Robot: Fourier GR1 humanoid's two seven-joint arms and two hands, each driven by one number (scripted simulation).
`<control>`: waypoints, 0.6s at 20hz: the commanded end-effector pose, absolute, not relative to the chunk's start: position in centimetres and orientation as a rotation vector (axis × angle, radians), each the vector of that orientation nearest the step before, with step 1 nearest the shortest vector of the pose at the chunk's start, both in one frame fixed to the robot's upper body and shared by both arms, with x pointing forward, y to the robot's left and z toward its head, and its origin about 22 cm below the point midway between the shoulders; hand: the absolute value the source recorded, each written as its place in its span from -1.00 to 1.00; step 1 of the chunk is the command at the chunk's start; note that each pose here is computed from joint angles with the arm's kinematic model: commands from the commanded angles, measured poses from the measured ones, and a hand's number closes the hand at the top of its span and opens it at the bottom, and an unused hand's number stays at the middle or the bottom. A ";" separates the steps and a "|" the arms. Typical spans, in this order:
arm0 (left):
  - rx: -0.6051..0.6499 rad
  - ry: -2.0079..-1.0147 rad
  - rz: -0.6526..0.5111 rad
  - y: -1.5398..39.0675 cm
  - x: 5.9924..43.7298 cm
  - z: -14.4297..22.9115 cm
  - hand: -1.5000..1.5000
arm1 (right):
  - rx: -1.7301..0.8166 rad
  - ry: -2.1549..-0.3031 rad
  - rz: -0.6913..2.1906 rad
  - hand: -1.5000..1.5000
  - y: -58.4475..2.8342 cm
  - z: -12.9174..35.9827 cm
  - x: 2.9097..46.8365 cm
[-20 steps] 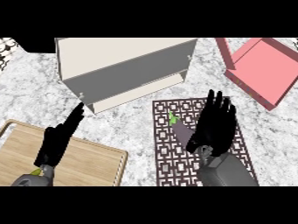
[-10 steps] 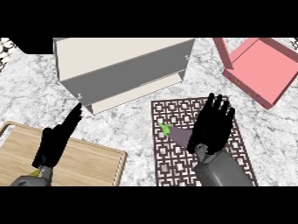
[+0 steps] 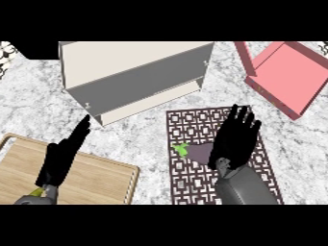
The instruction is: Pick the bell pepper from the placemat and place it in the tiered shelf
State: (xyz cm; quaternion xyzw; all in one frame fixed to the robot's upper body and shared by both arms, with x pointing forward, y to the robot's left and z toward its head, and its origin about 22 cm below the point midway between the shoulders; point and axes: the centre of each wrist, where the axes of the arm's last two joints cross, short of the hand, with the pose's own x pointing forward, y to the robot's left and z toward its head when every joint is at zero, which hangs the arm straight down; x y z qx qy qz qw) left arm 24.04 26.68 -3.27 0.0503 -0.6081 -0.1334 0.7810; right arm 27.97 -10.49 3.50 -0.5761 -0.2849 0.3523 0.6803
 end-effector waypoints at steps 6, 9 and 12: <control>0.115 -1.327 -0.281 26.5 23.9 -3.6 0.00 | -1.354 -0.435 0.718 -1.00 -11.4 1.0 30.0; 0.114 -1.309 -0.295 26.4 24.1 -3.5 0.00 | -1.342 -0.444 0.721 -1.00 -11.1 -0.1 28.2; 0.107 -1.322 -0.292 27.1 25.6 -2.2 0.00 | -1.329 -0.431 0.736 -1.00 -12.0 -1.5 28.8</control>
